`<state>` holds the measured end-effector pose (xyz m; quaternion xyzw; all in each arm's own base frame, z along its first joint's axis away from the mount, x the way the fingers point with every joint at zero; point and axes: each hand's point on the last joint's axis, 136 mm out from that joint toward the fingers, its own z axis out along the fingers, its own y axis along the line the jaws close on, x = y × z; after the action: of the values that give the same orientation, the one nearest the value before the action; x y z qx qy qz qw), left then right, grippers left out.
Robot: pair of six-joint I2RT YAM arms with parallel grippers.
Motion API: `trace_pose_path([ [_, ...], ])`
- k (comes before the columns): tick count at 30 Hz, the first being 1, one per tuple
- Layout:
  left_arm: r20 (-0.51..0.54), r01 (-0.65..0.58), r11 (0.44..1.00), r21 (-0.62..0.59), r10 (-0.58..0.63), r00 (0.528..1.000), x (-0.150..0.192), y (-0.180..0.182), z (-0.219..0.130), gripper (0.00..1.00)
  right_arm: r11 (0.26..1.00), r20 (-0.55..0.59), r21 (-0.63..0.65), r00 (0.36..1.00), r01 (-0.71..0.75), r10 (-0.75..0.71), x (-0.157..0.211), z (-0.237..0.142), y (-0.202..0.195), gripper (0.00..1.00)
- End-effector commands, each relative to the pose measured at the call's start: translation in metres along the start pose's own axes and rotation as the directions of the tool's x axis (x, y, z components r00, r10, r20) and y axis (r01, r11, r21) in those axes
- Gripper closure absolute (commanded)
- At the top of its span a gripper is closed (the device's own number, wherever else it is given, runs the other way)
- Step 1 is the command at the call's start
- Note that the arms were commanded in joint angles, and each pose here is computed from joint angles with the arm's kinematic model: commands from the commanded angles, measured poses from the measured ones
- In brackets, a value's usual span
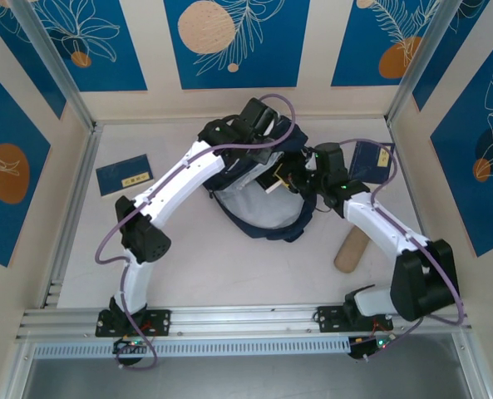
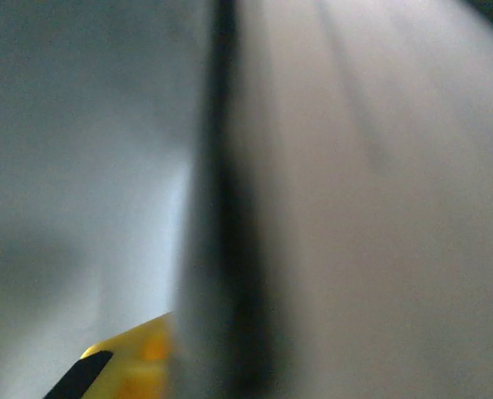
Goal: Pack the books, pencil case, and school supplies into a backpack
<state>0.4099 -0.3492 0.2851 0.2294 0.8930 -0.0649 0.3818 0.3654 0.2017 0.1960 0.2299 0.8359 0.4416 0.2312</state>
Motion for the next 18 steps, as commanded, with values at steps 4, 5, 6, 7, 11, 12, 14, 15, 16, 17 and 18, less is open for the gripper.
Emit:
trace_pose_path([
  [4, 0.173, 0.152, 0.986, 0.068, -0.162, 0.972, -0.051, 0.018, -0.045, 1.00, 0.982, 0.142, -0.120, 0.982, 0.145, -0.127, -0.036, 0.041, 0.036, 0.94],
  [5, 0.171, 0.162, 0.985, 0.065, -0.171, 0.970, -0.051, 0.019, -0.044, 1.00, 0.982, 0.162, -0.105, 0.977, 0.158, -0.140, -0.038, 0.047, 0.034, 0.93],
  [6, 0.171, 0.173, 0.983, 0.066, -0.182, 0.968, -0.051, 0.021, -0.043, 1.00, 0.985, 0.170, -0.090, 0.976, 0.150, -0.133, -0.040, 0.053, 0.030, 0.92],
  [7, 0.169, 0.181, 0.981, 0.068, -0.190, 0.967, -0.050, 0.021, -0.042, 1.00, 0.986, 0.164, -0.086, 0.978, 0.143, -0.127, -0.041, 0.061, 0.027, 0.91],
  [11, 0.164, 0.205, 0.976, 0.071, -0.214, 0.963, -0.050, 0.025, -0.037, 1.00, 0.994, 0.101, -0.063, 0.991, 0.093, -0.086, -0.038, 0.092, 0.015, 0.85],
  [12, 0.165, 0.211, 0.975, 0.071, -0.220, 0.962, -0.051, 0.027, -0.036, 1.00, 0.995, 0.089, -0.057, 0.993, 0.082, -0.076, -0.037, 0.097, 0.013, 0.83],
  [14, 0.156, 0.219, 0.973, 0.071, -0.227, 0.961, -0.049, 0.029, -0.033, 1.00, 0.998, 0.056, -0.037, 0.997, 0.054, -0.052, -0.034, 0.106, 0.008, 0.71],
  [15, 0.153, 0.222, 0.973, 0.069, -0.231, 0.961, -0.048, 0.030, -0.032, 1.00, 0.999, 0.044, -0.026, 0.998, 0.045, -0.044, -0.032, 0.108, 0.006, 0.63],
  [16, 0.150, 0.226, 0.972, 0.068, -0.233, 0.961, -0.047, 0.031, -0.031, 1.00, 0.999, 0.035, -0.011, 0.999, 0.043, -0.042, -0.030, 0.108, 0.004, 0.54],
  [17, 0.143, 0.227, 0.972, 0.064, -0.234, 0.962, -0.045, 0.032, -0.028, 1.00, 0.999, 0.037, -0.002, 0.998, 0.047, -0.047, -0.029, 0.104, 0.003, 0.46],
  [18, 0.137, 0.230, 0.971, 0.061, -0.236, 0.962, -0.044, 0.034, -0.026, 1.00, 0.998, 0.042, 0.002, 0.998, 0.055, -0.055, -0.028, 0.100, 0.002, 0.39],
])
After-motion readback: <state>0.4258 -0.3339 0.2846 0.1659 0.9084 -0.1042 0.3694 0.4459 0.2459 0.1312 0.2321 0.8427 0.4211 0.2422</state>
